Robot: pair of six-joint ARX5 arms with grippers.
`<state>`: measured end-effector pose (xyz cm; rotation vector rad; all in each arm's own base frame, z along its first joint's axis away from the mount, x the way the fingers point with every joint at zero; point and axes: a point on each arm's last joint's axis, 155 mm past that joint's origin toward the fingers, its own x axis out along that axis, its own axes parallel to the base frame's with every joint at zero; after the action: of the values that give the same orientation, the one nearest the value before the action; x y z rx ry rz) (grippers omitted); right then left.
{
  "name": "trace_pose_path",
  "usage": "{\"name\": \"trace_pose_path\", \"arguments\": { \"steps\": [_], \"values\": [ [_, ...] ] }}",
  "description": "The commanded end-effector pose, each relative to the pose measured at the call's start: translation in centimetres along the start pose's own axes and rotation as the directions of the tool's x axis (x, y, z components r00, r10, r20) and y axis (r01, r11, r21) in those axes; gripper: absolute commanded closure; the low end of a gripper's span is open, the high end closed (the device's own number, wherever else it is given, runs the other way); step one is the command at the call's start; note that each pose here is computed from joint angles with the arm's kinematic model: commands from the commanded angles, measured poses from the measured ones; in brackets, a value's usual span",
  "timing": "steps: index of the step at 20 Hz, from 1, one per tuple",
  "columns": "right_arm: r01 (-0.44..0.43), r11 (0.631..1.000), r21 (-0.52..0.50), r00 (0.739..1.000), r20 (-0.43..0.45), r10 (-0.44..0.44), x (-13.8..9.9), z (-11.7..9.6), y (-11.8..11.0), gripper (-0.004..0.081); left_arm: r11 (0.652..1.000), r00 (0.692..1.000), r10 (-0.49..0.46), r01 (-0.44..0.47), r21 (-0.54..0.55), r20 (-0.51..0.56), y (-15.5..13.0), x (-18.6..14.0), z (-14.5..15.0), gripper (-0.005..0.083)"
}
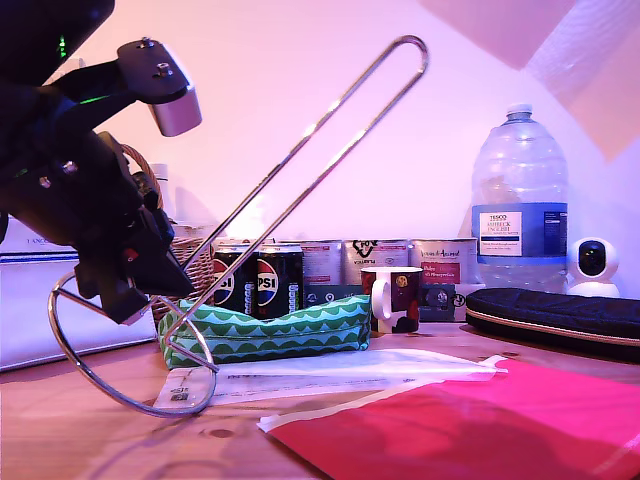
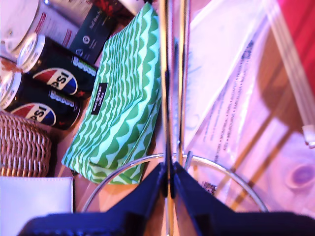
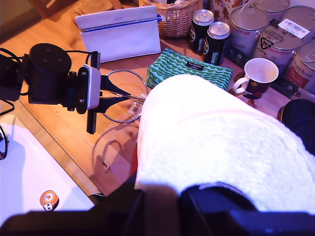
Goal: Insert the paper towel roll into the metallic stand.
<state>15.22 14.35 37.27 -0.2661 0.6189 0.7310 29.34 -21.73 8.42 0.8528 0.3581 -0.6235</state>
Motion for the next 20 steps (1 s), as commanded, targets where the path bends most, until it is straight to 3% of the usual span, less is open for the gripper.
{"name": "trace_pose_path", "arguments": {
  "steps": [1,9,16,20],
  "values": [
    [0.003,1.0,-0.012,1.0,0.026,-0.002,-0.2,0.6,-0.1,0.0782,0.999,0.998,0.037,-0.036,-0.007,0.052,1.0,-0.7,1.7,0.0797],
    [-0.008,1.0,-0.016,1.0,0.02,0.009,0.0,0.7,0.1,0.0782,0.996,0.982,0.088,-0.083,-0.036,0.169,3.1,-3.4,4.6,0.0797],
    [-0.214,0.976,-0.041,0.976,0.025,0.215,-0.5,0.8,3.9,0.0782,0.999,0.972,0.034,-0.036,0.006,0.233,1.2,-4.2,6.5,0.0797],
    [-0.238,0.97,-0.042,0.971,0.025,0.239,-0.6,0.8,4.4,0.0782,1.0,0.957,0.003,0.004,-0.025,0.29,0.8,-4.6,7.7,0.0797]
  ]
}}
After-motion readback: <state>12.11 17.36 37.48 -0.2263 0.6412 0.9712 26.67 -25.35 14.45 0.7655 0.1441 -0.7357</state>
